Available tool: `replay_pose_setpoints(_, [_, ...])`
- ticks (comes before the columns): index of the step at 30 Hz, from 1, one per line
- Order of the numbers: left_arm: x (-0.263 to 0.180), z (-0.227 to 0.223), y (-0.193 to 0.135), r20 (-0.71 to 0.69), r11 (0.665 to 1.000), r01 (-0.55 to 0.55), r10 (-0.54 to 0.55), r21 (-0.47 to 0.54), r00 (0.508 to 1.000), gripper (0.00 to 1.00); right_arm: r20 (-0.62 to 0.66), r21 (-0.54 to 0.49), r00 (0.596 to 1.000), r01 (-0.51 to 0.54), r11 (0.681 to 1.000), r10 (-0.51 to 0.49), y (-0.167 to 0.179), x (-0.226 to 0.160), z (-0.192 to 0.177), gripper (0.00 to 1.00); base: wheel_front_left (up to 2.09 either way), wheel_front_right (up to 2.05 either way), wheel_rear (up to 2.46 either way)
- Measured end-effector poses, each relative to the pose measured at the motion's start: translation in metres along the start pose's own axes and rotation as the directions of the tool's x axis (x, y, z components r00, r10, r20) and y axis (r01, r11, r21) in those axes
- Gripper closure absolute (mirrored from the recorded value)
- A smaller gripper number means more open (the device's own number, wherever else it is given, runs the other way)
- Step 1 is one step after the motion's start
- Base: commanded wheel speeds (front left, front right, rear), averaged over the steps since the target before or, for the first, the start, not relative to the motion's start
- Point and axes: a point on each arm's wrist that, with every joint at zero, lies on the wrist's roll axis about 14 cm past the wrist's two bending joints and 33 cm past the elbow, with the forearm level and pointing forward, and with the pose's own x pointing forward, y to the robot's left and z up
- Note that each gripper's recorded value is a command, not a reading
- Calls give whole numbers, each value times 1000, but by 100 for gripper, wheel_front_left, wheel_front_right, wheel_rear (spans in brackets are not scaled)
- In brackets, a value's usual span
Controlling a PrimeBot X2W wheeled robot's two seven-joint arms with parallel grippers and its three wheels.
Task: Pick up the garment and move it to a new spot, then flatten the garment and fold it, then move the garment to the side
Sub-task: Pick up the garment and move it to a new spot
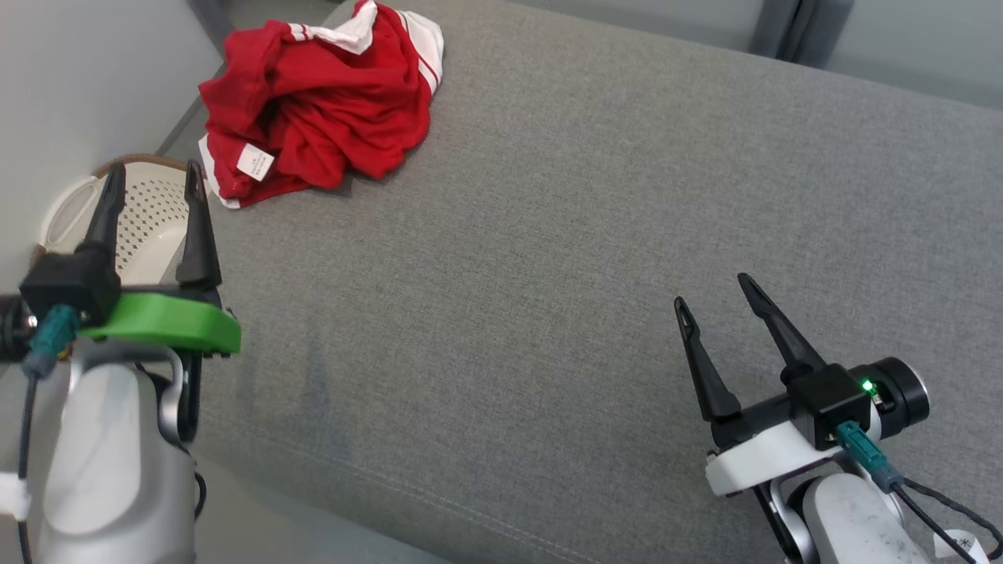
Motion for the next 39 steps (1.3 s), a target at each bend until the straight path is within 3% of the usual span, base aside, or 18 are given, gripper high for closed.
replay_pose_setpoints(12, [133,-2,-30,-120,968,158,-136,196,983,0,-39,-44,998,43,998,-45,-53,10,-42,0,0,0,0])
replay_pose_setpoints(17, [167,-35,-42,-256,957,198,-141,210,956,0,-58,-48,995,75,996,-78,-76,11,-64,0,0,0,0])
replay_pose_setpoints(26, [179,-117,-44,-495,948,237,-104,213,863,0,-88,-36,982,165,986,-168,-109,-1,-92,0,0,0,0])
replay_pose_setpoints(31, [168,-169,-53,-620,946,269,-102,182,778,0,-103,-27,976,192,981,-194,-117,-8,-105,0,0,0,0])
replay_pose_setpoints(38, [150,-208,-60,-687,931,317,-112,180,718,0,-102,-30,971,214,976,-216,-125,-11,-109,0,0,0,0])
replay_pose_setpoints(39, [149,-210,-60,-689,931,318,-113,178,716,59,-102,-31,971,214,976,-217,-125,-11,-109,0,0,0,0])
